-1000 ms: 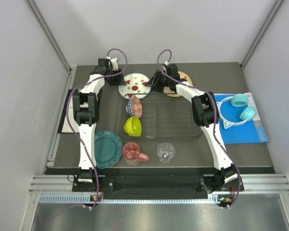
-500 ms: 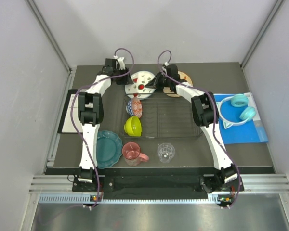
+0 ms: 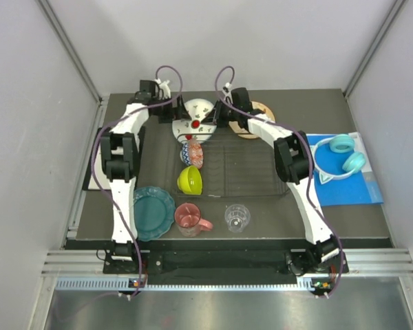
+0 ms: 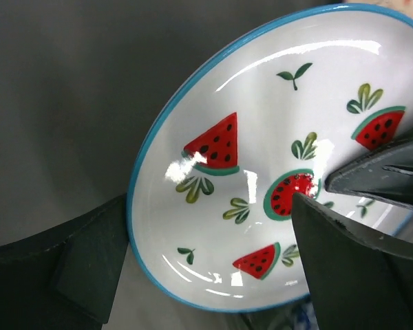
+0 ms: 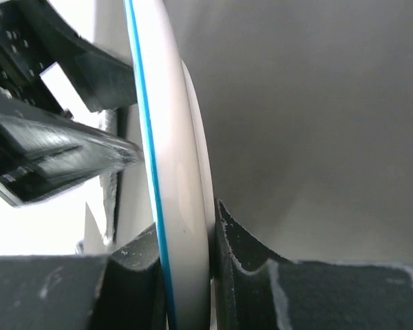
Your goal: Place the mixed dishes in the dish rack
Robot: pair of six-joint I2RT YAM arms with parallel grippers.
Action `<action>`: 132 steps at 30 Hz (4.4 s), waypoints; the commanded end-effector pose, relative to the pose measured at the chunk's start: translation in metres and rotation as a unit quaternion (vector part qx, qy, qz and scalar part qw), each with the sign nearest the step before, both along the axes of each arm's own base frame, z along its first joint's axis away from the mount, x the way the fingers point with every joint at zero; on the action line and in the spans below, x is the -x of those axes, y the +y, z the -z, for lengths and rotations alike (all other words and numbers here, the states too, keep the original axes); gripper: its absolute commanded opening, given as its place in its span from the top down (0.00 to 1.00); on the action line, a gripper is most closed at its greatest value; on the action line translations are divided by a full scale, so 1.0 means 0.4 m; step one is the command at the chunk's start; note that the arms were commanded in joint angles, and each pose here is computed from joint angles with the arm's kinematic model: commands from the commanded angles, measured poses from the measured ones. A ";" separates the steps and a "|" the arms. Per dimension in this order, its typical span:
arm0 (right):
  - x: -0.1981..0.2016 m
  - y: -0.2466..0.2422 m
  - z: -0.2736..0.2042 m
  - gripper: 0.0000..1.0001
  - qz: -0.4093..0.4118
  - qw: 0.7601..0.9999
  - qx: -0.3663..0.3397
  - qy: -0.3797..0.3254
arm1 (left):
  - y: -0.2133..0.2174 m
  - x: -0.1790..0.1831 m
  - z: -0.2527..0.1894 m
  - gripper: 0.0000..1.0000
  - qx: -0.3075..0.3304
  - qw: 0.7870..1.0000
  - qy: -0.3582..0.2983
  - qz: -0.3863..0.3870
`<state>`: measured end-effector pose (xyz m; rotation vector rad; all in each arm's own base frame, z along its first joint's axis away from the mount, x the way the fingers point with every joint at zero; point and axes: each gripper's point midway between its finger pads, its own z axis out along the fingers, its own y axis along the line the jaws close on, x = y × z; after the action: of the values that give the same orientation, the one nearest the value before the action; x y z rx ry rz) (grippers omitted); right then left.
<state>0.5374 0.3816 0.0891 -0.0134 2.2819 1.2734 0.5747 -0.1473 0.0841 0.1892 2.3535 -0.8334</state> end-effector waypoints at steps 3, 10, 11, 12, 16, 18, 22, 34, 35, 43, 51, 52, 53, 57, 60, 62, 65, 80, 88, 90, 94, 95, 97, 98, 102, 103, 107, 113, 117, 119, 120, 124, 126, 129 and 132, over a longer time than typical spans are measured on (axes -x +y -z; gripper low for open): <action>0.017 0.000 -0.417 1.00 -0.037 0.979 -0.011 -0.198 | 0.182 0.092 -0.440 0.01 0.085 0.991 -0.105 -0.018; -0.021 -0.101 -0.477 1.00 -0.001 0.967 0.064 -0.247 | 0.379 0.224 -0.672 0.01 0.140 0.976 -0.151 -0.066; -0.017 -0.118 -0.481 1.00 0.004 0.964 0.085 -0.250 | 0.415 0.236 -0.678 0.01 0.144 0.975 -0.152 -0.078; -0.024 -0.141 -0.496 1.00 0.003 0.953 0.114 -0.280 | 0.424 0.247 -0.681 0.01 0.144 0.974 -0.153 -0.081; 0.012 -0.259 -0.683 1.00 0.061 0.902 0.202 -0.376 | 0.440 0.305 -0.625 0.01 0.110 0.981 -0.130 -0.095; 0.046 -0.291 -0.731 1.00 0.063 0.880 0.234 -0.408 | 0.434 0.326 -0.581 0.01 0.108 0.983 -0.112 -0.096; 0.171 -0.361 -0.880 1.00 0.083 0.817 0.300 -0.486 | 0.425 0.367 -0.555 0.01 0.096 0.985 -0.105 -0.102; 0.527 -0.335 -0.847 1.00 -0.033 0.620 0.440 -0.648 | 0.417 0.475 -0.445 0.01 0.043 0.991 -0.067 -0.110; 0.542 -0.336 -0.843 1.00 -0.047 0.602 0.448 -0.659 | 0.414 0.479 -0.436 0.01 0.044 0.991 -0.064 -0.110; 0.591 -0.307 -0.746 1.00 -0.155 0.558 0.477 -0.661 | 0.406 0.487 -0.423 0.01 0.053 0.990 -0.058 -0.117; 0.597 -0.258 -0.658 1.00 -0.201 0.558 0.475 -0.650 | 0.409 0.484 -0.413 0.01 0.056 0.989 -0.056 -0.123; 0.595 -0.249 -0.646 1.00 -0.206 0.558 0.472 -0.650 | 0.408 0.484 -0.411 0.01 0.057 0.989 -0.056 -0.123; 0.593 -0.244 -0.639 1.00 -0.208 0.558 0.471 -0.651 | 0.406 0.484 -0.411 0.01 0.058 0.989 -0.058 -0.122; 0.581 -0.209 -0.595 1.00 -0.228 0.555 0.466 -0.650 | 0.404 0.483 -0.408 0.01 0.063 0.989 -0.057 -0.123; 0.573 -0.185 -0.588 1.00 -0.230 0.553 0.458 -0.657 | 0.401 0.483 -0.406 0.01 0.068 0.989 -0.058 -0.121; 0.566 -0.177 -0.580 1.00 -0.231 0.552 0.458 -0.658 | 0.403 0.481 -0.406 0.01 0.067 0.988 -0.058 -0.123; 0.558 -0.168 -0.566 1.00 -0.234 0.551 0.457 -0.658 | 0.403 0.480 -0.408 0.01 0.065 0.989 -0.062 -0.121; 0.503 -0.162 -0.515 1.00 -0.242 0.555 0.452 -0.655 | 0.398 0.488 -0.385 0.01 0.072 0.988 -0.053 -0.122; 0.467 -0.173 -0.468 1.00 -0.246 0.566 0.455 -0.642 | 0.395 0.485 -0.378 0.01 0.078 0.988 -0.049 -0.121; 0.462 -0.168 -0.456 1.00 -0.249 0.568 0.453 -0.640 | 0.395 0.487 -0.375 0.01 0.078 0.988 -0.048 -0.122; 0.455 -0.157 -0.436 1.00 -0.253 0.577 0.447 -0.635 | 0.395 0.484 -0.368 0.01 0.081 0.988 -0.045 -0.122; 0.452 -0.153 -0.426 1.00 -0.256 0.578 0.447 -0.633 | 0.395 0.484 -0.367 0.01 0.082 0.988 -0.045 -0.123; 0.446 -0.151 -0.415 1.00 -0.255 0.582 0.447 -0.630 | 0.394 0.485 -0.366 0.01 0.083 0.988 -0.045 -0.123; 0.440 -0.149 -0.406 1.00 -0.256 0.583 0.448 -0.627 | 0.394 0.484 -0.366 0.01 0.082 0.988 -0.045 -0.123; 0.420 -0.149 -0.381 1.00 -0.254 0.593 0.451 -0.617 | 0.394 0.487 -0.363 0.01 0.081 0.988 -0.045 -0.122; 0.415 -0.151 -0.379 1.00 -0.252 0.595 0.451 -0.615 | 0.395 0.487 -0.364 0.01 0.080 0.988 -0.046 -0.122; 0.402 -0.144 -0.364 0.99 -0.247 0.608 0.449 -0.607 | 0.393 0.489 -0.358 0.01 0.080 0.988 -0.044 -0.121; 0.393 -0.137 -0.344 0.75 -0.245 0.622 0.446 -0.594 | 0.392 0.488 -0.359 0.01 0.082 0.988 -0.045 -0.121; 0.392 -0.135 -0.343 0.66 -0.242 0.628 0.445 -0.591 | 0.392 0.489 -0.362 0.01 0.081 0.988 -0.047 -0.121; 0.393 -0.133 -0.348 0.59 -0.240 0.628 0.443 -0.592 | 0.392 0.489 -0.363 0.01 0.081 0.988 -0.048 -0.121; 0.393 -0.133 -0.346 0.55 -0.241 0.630 0.443 -0.591 | 0.391 0.490 -0.365 0.01 0.082 0.988 -0.048 -0.120; 0.398 -0.138 -0.366 0.00 -0.241 0.636 0.443 -0.584 | 0.393 0.490 -0.367 0.01 0.078 0.988 -0.051 -0.122; 0.405 -0.143 -0.381 0.00 -0.235 0.643 0.439 -0.583 | 0.395 0.489 -0.369 0.01 0.077 0.988 -0.053 -0.122; 0.425 -0.160 -0.421 0.00 -0.218 0.655 0.430 -0.582 | 0.392 0.488 -0.374 0.01 0.079 0.988 -0.054 -0.121; 0.450 -0.187 -0.458 0.00 -0.209 0.657 0.424 -0.587 | 0.393 0.485 -0.380 0.01 0.081 0.988 -0.056 -0.121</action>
<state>0.3639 0.3153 0.2029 -1.4761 1.4869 -0.0247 0.3796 0.0116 0.2115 -0.1805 2.2130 -0.8871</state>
